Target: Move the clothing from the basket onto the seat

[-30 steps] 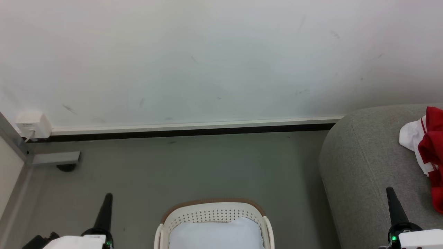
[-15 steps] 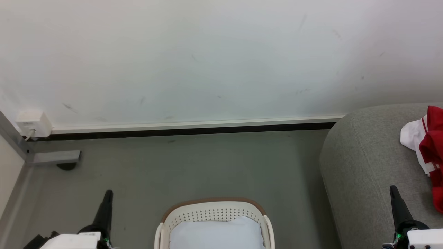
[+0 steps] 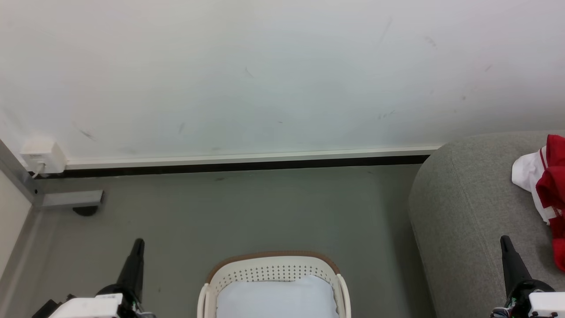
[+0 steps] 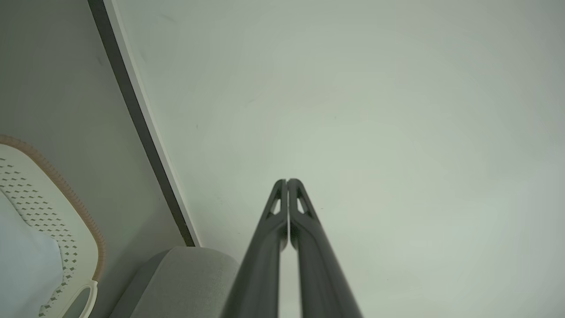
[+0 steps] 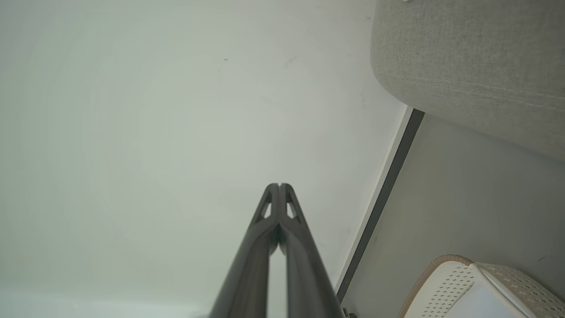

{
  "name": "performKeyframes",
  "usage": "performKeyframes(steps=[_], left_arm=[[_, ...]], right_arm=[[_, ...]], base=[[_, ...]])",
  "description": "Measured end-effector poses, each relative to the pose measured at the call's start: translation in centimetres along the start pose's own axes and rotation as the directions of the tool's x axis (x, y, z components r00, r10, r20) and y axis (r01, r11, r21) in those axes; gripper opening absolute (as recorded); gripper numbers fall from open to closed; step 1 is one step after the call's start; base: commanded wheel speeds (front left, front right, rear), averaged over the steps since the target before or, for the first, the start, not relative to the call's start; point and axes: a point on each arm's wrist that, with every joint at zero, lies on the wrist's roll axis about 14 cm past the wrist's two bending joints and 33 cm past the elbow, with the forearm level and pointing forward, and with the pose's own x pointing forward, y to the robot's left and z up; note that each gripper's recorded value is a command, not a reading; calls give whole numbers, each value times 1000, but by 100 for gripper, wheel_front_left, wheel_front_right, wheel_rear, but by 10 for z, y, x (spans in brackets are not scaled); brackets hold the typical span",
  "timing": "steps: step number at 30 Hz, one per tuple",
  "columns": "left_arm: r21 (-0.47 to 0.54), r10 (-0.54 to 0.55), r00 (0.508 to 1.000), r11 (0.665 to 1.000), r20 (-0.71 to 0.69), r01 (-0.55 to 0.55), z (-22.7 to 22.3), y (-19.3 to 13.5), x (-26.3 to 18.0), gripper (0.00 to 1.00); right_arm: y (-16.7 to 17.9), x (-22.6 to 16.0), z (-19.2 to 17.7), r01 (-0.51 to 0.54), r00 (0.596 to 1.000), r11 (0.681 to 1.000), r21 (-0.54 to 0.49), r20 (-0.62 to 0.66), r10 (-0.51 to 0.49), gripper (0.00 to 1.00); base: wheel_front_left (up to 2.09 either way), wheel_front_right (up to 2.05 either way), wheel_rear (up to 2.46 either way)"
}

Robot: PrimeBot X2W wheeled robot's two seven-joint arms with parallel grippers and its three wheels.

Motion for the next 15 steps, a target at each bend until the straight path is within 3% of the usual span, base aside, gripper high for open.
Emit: performKeyframes(steps=[15], left_arm=[[-38, -7, 1000, 999, -3, 7, 0, -2, 1, 0]], right_arm=[[1, 1, 2, -4, 1000, 999, 47, 1, 4, 0]], base=[[0, 0, 0]])
